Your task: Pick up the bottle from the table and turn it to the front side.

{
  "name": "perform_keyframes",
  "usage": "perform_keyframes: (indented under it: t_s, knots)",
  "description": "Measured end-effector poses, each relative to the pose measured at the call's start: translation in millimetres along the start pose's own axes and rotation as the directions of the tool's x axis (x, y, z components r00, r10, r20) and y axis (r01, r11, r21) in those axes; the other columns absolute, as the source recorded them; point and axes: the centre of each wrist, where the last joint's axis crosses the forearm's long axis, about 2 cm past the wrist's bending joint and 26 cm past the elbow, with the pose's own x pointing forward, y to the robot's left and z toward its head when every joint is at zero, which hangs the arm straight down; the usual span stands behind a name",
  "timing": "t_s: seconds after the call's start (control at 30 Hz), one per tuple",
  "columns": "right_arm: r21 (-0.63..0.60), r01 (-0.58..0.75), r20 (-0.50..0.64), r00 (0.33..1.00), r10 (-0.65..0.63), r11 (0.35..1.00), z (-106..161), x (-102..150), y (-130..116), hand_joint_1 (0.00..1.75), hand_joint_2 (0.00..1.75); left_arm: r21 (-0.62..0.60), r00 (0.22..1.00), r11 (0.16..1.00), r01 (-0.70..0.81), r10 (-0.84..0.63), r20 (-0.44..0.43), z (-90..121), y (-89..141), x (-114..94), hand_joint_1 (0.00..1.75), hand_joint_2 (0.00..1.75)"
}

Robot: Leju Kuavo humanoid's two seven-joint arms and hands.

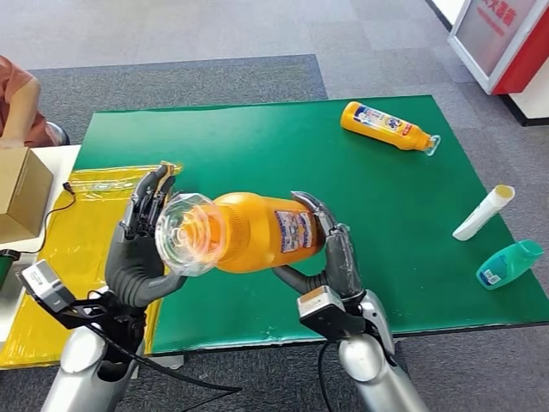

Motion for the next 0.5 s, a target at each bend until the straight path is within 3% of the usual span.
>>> perform_keyframes:
  t_s: [0.33, 0.5]
  knots:
    - [0.033, -0.083, -0.011, 0.996, 0.084, 0.996, -6, -9, 4, 1.75, 1.75, -0.135, 0.997, 0.991, -0.017, 0.006, -0.08, 3, 5, -11, 0.0, 1.75]
    - [0.054, -0.088, -0.009, 0.996, 0.088, 0.995, -5, -9, 9, 1.75, 1.75, -0.158, 0.996, 0.987, 0.031, -0.044, -0.079, -11, 13, -8, 0.0, 1.75]
